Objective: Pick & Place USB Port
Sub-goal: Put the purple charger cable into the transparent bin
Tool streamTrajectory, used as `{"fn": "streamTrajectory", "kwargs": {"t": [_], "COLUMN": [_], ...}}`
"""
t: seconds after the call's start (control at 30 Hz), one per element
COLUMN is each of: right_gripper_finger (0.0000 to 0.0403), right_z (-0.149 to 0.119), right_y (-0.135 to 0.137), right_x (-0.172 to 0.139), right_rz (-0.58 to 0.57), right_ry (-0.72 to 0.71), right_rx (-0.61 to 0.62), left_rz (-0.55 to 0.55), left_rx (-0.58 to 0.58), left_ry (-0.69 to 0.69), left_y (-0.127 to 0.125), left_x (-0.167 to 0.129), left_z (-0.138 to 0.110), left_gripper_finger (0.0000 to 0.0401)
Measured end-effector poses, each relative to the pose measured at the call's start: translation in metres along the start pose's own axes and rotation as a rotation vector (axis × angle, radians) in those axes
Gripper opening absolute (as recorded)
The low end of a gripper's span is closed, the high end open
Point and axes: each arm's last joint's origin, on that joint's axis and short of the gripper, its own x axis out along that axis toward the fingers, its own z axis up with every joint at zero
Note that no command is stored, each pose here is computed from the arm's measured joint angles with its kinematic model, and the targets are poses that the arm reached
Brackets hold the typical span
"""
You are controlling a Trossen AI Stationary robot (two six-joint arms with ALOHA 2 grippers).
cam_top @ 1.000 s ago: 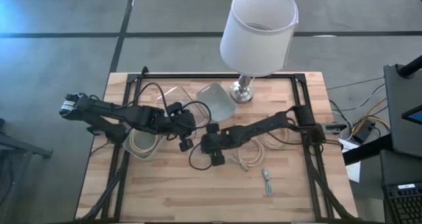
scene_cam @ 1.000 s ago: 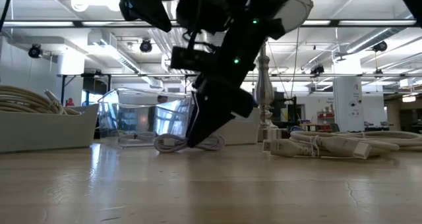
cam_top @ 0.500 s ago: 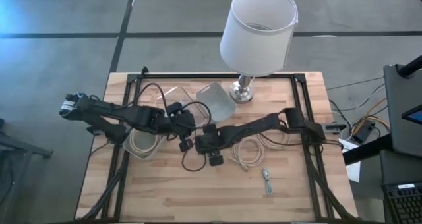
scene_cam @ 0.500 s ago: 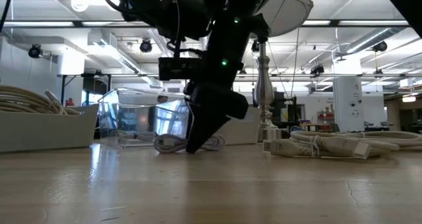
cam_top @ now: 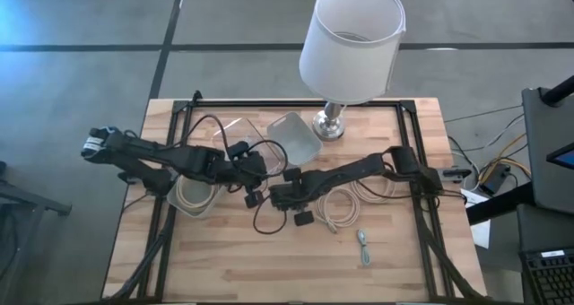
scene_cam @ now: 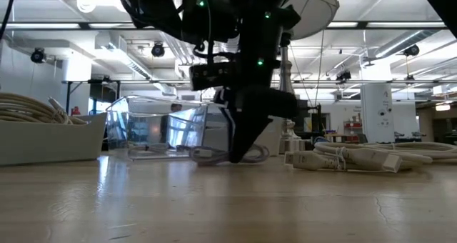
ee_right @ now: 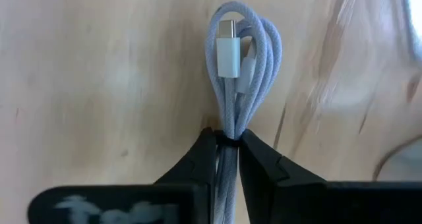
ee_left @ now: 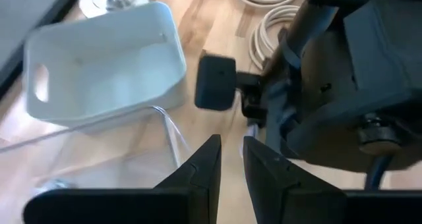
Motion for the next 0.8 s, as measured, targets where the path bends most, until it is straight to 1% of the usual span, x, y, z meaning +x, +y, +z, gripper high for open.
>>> {"fn": "streamTrajectory", "kwargs": {"t": [0.1,0.17,0.23,0.4,0.47,0.57,0.7,0.8], "right_gripper_finger": [0.0037,0.0039,0.004,0.0039,0.0041,0.0047,0.0049,0.005], "right_z": [-0.004,-0.006,-0.009,-0.014,-0.016,-0.023,-0.043,-0.062], "right_y": [0.0,0.001,0.002,0.006,0.009,0.011,0.012,0.008], "right_x": [-0.003,-0.006,-0.011,-0.031,-0.042,-0.063,-0.086,-0.093], "right_rz": [0.003,0.004,0.005,0.001,-0.035,-0.122,-0.219,-0.227], "right_ry": [0.037,0.058,0.075,0.092,0.07,0.033,-0.037,-0.127], "right_rx": [0.031,0.046,0.059,0.091,0.09,0.101,0.145,0.182], "left_rz": [-0.084,-0.152,-0.196,-0.189,-0.184,-0.182,-0.181,-0.185], "left_rx": [-0.02,-0.017,-0.015,-0.007,-0.008,-0.017,-0.018,-0.017], "left_ry": [0.008,0.036,0.055,0.082,0.084,0.087,0.082,0.065], "left_y": [-0.004,-0.007,-0.01,-0.01,-0.009,-0.009,-0.01,-0.01], "left_x": [0.004,0.007,0.011,0.015,0.017,0.017,0.017,0.018], "left_z": [-0.002,-0.004,-0.007,-0.013,-0.015,-0.016,-0.015,-0.014], "left_gripper_finger": [0.0067,0.0067,0.0067,0.0067,0.0067,0.0067,0.0067,0.0067]}}
